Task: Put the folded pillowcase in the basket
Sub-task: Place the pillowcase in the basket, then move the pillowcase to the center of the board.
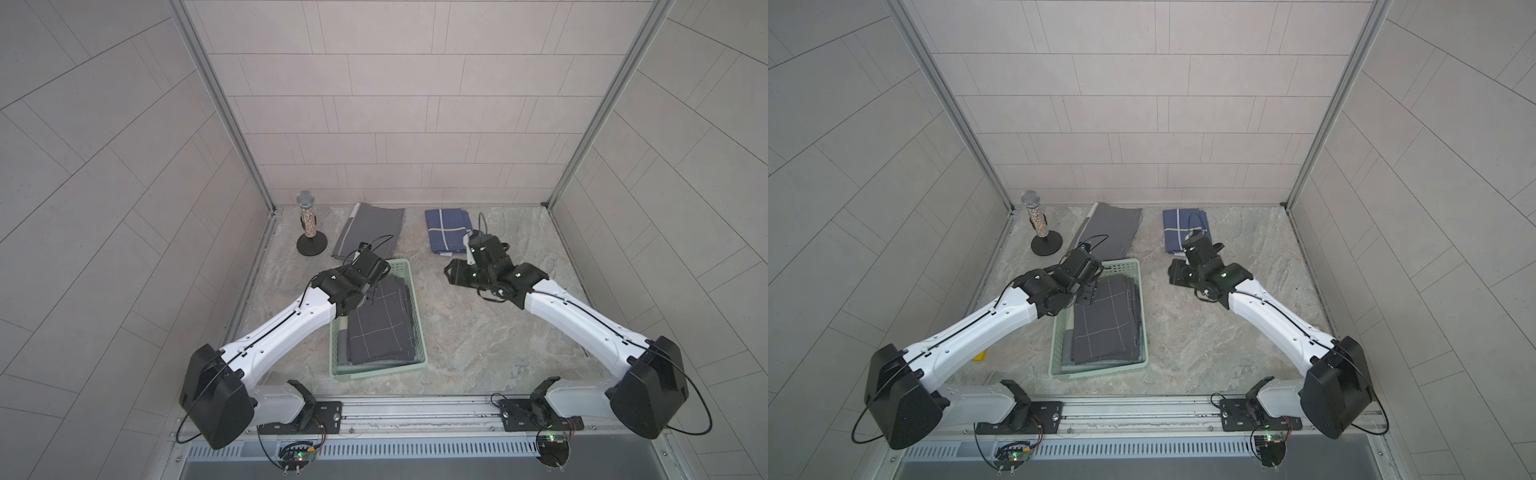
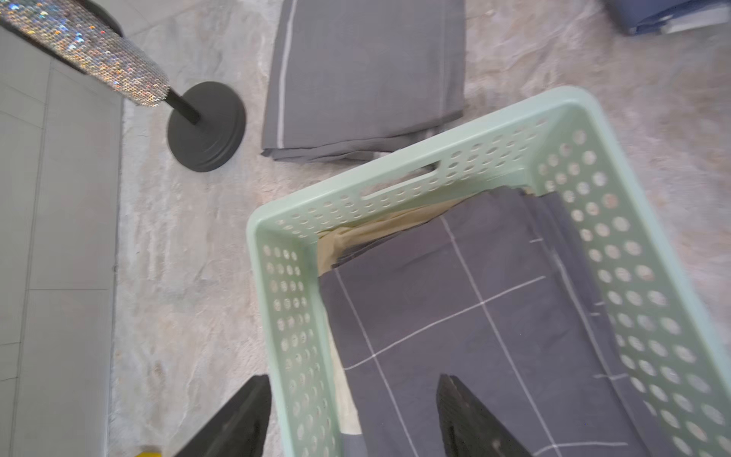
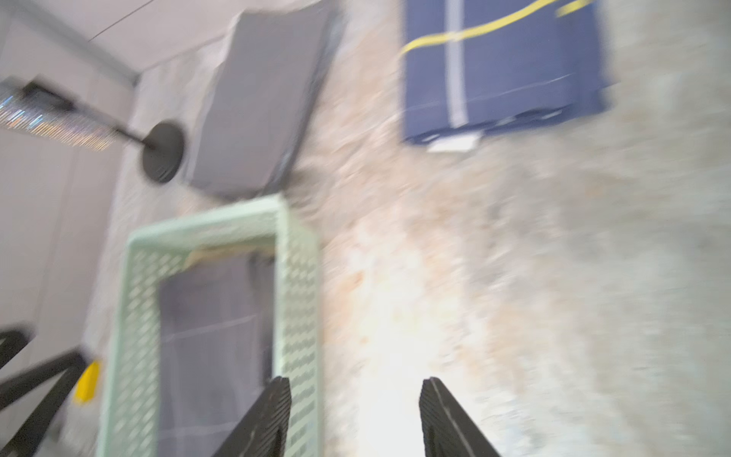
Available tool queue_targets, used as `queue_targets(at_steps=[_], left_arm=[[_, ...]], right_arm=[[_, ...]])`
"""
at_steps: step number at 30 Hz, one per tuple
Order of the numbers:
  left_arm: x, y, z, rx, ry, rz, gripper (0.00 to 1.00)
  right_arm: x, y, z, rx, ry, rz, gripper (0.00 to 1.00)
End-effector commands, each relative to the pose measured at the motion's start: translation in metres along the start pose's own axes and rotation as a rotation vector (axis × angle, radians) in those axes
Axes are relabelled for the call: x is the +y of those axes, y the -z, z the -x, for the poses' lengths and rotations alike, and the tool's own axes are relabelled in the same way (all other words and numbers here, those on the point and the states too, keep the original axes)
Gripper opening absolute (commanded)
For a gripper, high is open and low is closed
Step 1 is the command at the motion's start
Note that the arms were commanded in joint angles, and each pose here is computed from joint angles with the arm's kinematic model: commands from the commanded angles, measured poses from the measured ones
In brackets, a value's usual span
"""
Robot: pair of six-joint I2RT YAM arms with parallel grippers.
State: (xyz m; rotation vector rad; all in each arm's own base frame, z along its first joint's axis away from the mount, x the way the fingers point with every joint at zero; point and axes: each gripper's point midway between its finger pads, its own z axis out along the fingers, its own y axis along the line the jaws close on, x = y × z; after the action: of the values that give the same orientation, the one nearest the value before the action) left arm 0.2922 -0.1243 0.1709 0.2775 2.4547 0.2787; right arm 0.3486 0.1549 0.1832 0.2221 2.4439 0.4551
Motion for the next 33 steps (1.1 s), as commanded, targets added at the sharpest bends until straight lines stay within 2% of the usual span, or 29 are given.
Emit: queue_targets(at_steps=[1,4,7,11,14,18,23,24,28,30,33], left_arm=[[0.015,0.005,0.003,-0.056,-0.082,0.104,0.75],[0.012,0.001,0.005,-0.038,-0.085,0.111,0.76],[-0.008,-0.006,0.001,0.043,-0.007,-0.047,0.76],[-0.020,-0.007,0.002,0.043,0.010,-0.122,0.76],[-0.025,-0.004,0.004,0.032,0.015,-0.157,0.76],[-0.027,0.000,0.005,0.019,0.014,-0.181,0.76],[-0.027,0.001,0.005,0.012,0.011,-0.189,0.76],[-0.028,0.001,0.006,0.008,0.015,-0.194,0.76],[-0.032,0.003,0.009,0.009,0.035,-0.214,0.75],[-0.035,0.004,0.010,0.017,0.047,-0.232,0.74],[-0.049,0.011,0.015,0.014,0.059,-0.281,0.74]], right_arm=[[-0.045,-0.022,0.019,0.067,0.036,-0.133,0.59],[-0.069,-0.057,0.050,0.092,-0.030,-0.183,0.59],[-0.087,-0.097,0.073,0.136,-0.101,-0.198,0.59],[-0.106,-0.141,0.098,0.160,-0.098,-0.259,0.60],[-0.115,-0.172,0.109,0.188,-0.100,-0.281,0.61],[-0.128,-0.206,0.103,0.254,-0.115,-0.311,0.60],[-0.143,-0.209,0.081,0.297,-0.117,-0.371,0.55],[-0.144,-0.207,0.077,0.300,-0.119,-0.371,0.50],[-0.146,-0.195,0.057,0.343,-0.106,-0.378,0.17],[-0.147,-0.183,0.043,0.366,-0.099,-0.383,0.14],[-0.155,-0.154,0.012,0.402,-0.094,-0.407,0.14]])
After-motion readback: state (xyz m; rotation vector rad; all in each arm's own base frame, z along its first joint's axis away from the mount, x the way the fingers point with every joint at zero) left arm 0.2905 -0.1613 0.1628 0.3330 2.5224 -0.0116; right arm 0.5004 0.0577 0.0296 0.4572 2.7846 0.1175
